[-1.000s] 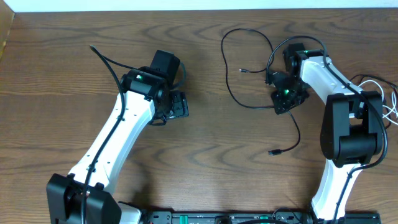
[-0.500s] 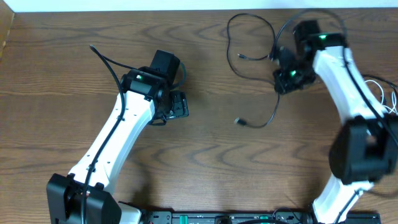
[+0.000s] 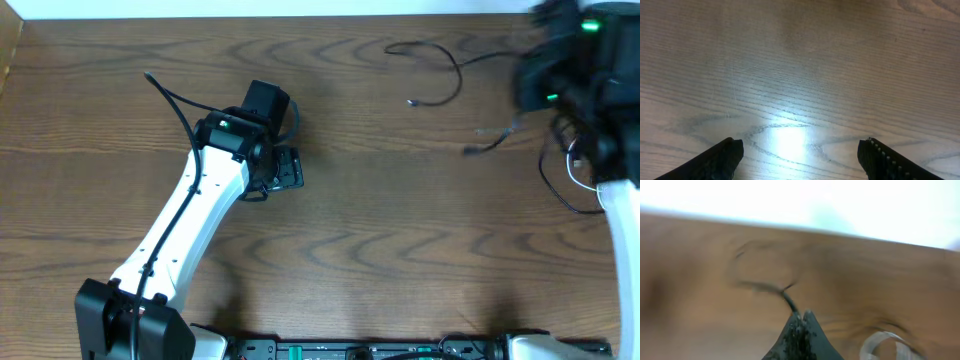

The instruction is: Untangle cables

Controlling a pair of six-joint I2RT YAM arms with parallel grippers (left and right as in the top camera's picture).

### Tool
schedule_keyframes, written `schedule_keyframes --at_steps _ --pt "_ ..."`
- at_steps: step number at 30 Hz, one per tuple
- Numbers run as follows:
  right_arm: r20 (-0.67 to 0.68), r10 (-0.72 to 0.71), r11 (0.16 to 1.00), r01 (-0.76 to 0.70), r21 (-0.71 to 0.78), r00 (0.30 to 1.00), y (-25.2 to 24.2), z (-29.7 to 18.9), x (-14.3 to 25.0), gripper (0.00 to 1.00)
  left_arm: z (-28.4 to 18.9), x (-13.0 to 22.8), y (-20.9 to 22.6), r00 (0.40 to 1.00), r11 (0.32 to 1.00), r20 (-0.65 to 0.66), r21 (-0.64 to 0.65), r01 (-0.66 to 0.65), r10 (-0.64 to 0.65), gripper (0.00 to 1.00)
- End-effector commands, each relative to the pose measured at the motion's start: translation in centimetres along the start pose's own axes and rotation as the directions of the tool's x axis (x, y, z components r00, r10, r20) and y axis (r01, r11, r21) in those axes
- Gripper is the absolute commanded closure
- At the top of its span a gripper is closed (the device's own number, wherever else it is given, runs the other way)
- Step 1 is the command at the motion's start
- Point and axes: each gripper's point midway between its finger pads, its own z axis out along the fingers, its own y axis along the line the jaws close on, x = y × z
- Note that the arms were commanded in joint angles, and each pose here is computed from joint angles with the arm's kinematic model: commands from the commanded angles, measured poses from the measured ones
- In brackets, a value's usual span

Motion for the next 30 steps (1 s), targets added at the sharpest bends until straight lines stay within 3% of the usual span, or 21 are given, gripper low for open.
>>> schedule_keyframes --at_steps 1,7,9,11,13,16,18,21,30 --pt "0.211 0.245 0.862 -0.313 0.399 0.946 -10.5 -5.7 -1.5 0.99 0.2 0.1 0.3 1.0 1.0 -0.005 -0.014 0.006 -0.006 0.21" --pt "0.4 0.426 0.648 -0.582 0.491 0.811 -18.9 -10.1 0.1 0.99 0.2 0.1 0.3 1.0 1.0 -0.005 -0.013 0.007 -0.007 0.2" --pt "0.376 0.469 0.678 -0.599 0.427 0.799 -19.0 -9.2 0.3 0.99 0.2 0.1 0.3 1.0 1.0 -0.004 -0.013 0.007 -0.007 0.21" --pt "0.315 0.465 0.761 -0.556 0.336 0.827 -17.5 -7.5 -0.1 0.97 0.2 0.1 0.3 1.0 1.0 -0.004 -0.013 0.007 -0.007 0.2" --pt "0.218 0.407 0.876 -0.446 0.181 0.887 -14.3 -5.1 -0.8 0.87 0.2 0.1 0.3 1.0 1.0 -0.005 -0.013 0.007 -0.007 0.21" --pt "0.086 0.327 0.944 -0.329 0.009 0.941 -10.4 -2.1 -0.1 0.69 0.2 0.1 0.3 1.0 1.0 -0.005 -0.013 0.007 -0.007 0.21" --pt "-0.008 0.295 0.954 -0.295 -0.058 0.955 -8.4 -0.2 1.3 0.67 0.2 0.1 0.3 1.0 1.0 -0.005 -0.013 0.007 -0.007 0.21" --pt "-0.181 0.152 0.968 -0.183 -0.17 0.972 -4.1 3.5 4.4 0.49 0.2 0.1 0.3 1.0 1.0 -0.004 -0.013 0.007 -0.007 0.21" --pt "-0.346 -0.203 0.906 0.042 -0.421 0.916 5.6 9.9 9.7 0.35 0.2 0.1 0.3 1.0 1.0 -0.005 -0.014 0.007 -0.007 0.2"
